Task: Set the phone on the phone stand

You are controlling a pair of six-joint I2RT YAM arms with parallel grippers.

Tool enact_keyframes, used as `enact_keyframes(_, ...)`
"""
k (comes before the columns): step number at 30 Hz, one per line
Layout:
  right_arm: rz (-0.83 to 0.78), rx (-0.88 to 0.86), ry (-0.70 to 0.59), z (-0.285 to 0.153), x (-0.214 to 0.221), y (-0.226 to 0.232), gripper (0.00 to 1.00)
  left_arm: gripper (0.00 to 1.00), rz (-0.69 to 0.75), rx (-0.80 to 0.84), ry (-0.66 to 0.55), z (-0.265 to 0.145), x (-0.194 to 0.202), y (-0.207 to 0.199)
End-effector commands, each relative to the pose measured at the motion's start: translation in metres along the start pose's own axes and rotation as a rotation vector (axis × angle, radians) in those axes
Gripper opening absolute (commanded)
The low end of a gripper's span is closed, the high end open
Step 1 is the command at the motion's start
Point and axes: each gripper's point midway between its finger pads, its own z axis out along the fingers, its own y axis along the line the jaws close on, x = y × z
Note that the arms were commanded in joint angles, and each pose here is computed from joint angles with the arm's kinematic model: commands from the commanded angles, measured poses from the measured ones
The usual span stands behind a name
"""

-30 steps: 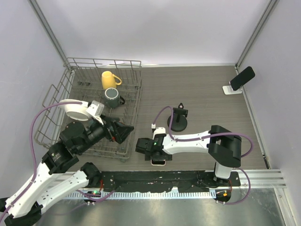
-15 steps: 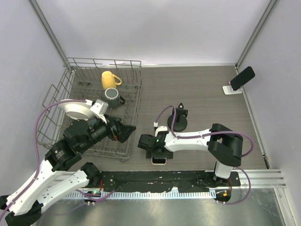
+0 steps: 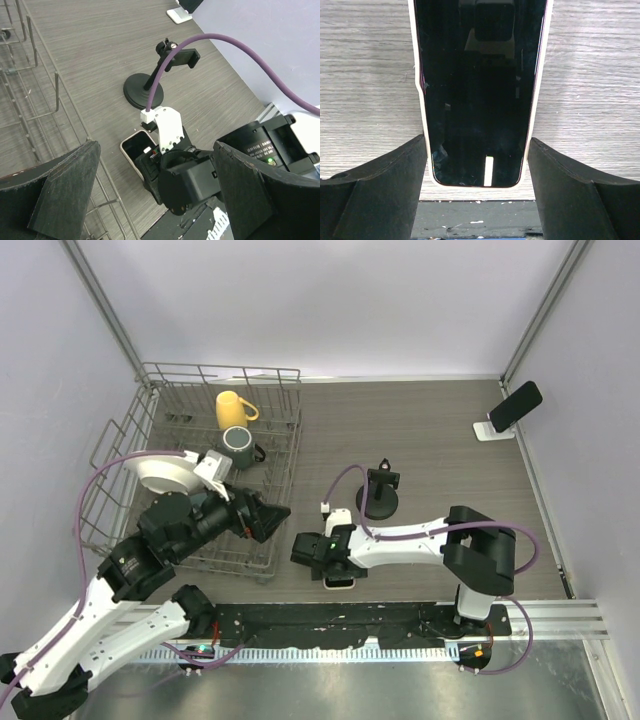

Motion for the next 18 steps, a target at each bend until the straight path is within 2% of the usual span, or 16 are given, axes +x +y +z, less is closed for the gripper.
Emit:
enact_keyframes(1, -0.036, 0.009, -0.148, -0.017, -0.026, 0.001, 0.01, 1.0, -0.044, 0.008, 0.002, 0.003, -0.007, -0.006)
enact_keyframes(4, -0.008, -0.058, -0.213, -0.029, -0.032, 0.003, 0.01, 1.0, -0.085, 0.03, 0.05, 0.006, 0.004, -0.011)
enact_keyframes(11, 0.089, -0.238, -0.33, -0.056, -0.051, 0.002, 0.01, 1.0, -0.184, 0.037, 0.071, 0.013, 0.015, -0.013)
enact_keyframes(14, 0.102, -0.236, -0.317, -0.054, -0.049, -0.005, 0.01, 1.0, -0.215, 0.049, 0.094, 0.019, 0.019, -0.017)
enact_keyframes(18, 0.041, -0.199, -0.253, -0.047, -0.035, -0.012, 0.01, 1.0, -0.232, 0.064, 0.096, 0.022, 0.019, -0.02)
